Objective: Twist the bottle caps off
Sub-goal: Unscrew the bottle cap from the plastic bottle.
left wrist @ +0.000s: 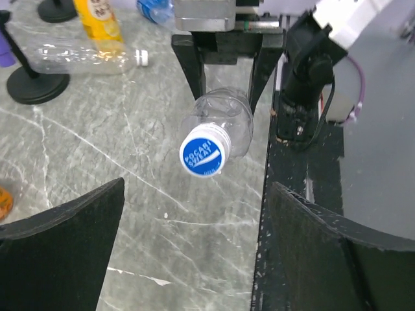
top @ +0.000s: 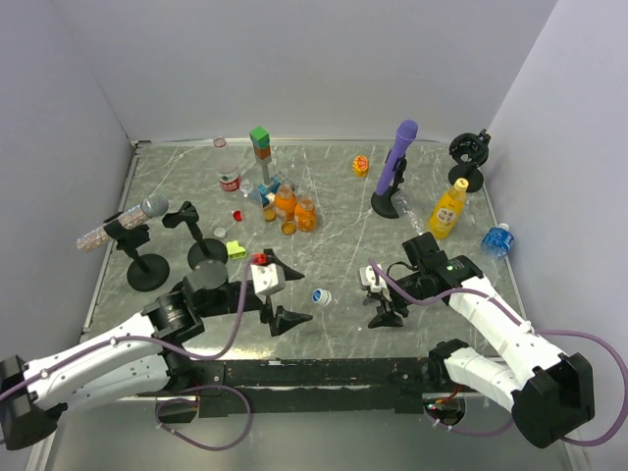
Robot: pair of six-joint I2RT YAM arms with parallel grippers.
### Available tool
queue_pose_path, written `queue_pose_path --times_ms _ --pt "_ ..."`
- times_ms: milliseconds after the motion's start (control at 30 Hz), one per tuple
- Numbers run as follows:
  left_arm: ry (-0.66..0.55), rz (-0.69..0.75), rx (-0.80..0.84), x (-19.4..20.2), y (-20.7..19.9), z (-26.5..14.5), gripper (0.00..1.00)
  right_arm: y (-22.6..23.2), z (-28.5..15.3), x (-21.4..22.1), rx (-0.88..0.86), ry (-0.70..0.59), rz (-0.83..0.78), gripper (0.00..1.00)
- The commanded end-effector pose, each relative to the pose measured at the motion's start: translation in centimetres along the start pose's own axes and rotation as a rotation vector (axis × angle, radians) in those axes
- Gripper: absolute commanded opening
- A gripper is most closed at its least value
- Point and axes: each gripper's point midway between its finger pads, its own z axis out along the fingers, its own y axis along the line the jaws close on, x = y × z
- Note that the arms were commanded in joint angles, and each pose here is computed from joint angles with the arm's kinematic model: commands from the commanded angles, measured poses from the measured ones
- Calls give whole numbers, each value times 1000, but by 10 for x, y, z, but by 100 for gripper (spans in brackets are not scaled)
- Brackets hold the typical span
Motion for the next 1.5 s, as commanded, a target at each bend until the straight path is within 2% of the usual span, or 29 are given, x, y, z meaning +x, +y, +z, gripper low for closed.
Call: queue_pose_path --times_ms 0,267,367,467,733,867,933,1033,1100,1167,1300,1467 --pt "-77 136 97 -33 -8 13 92 -1 0 -7 -2 -33 -44 16" --pt "-55 114 133 -27 -7 30 80 -2 -1 -7 5 -32 -50 16" --pt "-51 103 144 -25 -8 33 73 -2 -1 -7 2 -32 -48 16" --pt "-43 84 157 -25 -10 37 62 -2 -1 -7 2 -32 -49 16" --pt "-35 56 171 -25 -10 42 48 -1 -1 -7 3 -31 -49 16" --pt "-33 31 160 -26 -10 41 36 -1 -1 -6 2 -30 -46 16" --pt "-32 5 152 -27 -10 40 27 -1 -1 -6 2 -30 -46 16" --pt "-37 -71 144 -31 -13 37 19 -1 -1 -6 4 -29 -46 16" --pt "-38 -154 121 -34 -12 35 10 -1 -1 -6 3 -29 -45 16" --pt "-29 -328 67 -39 -10 34 1 -2 0 -6 3 -29 -46 16" --pt "41 -642 -25 -41 -6 37 1 -2 0 -6 0 -28 -44 16" --pt "70 -895 -105 -43 -6 33 1 -2 0 -6 2 -29 -44 16"
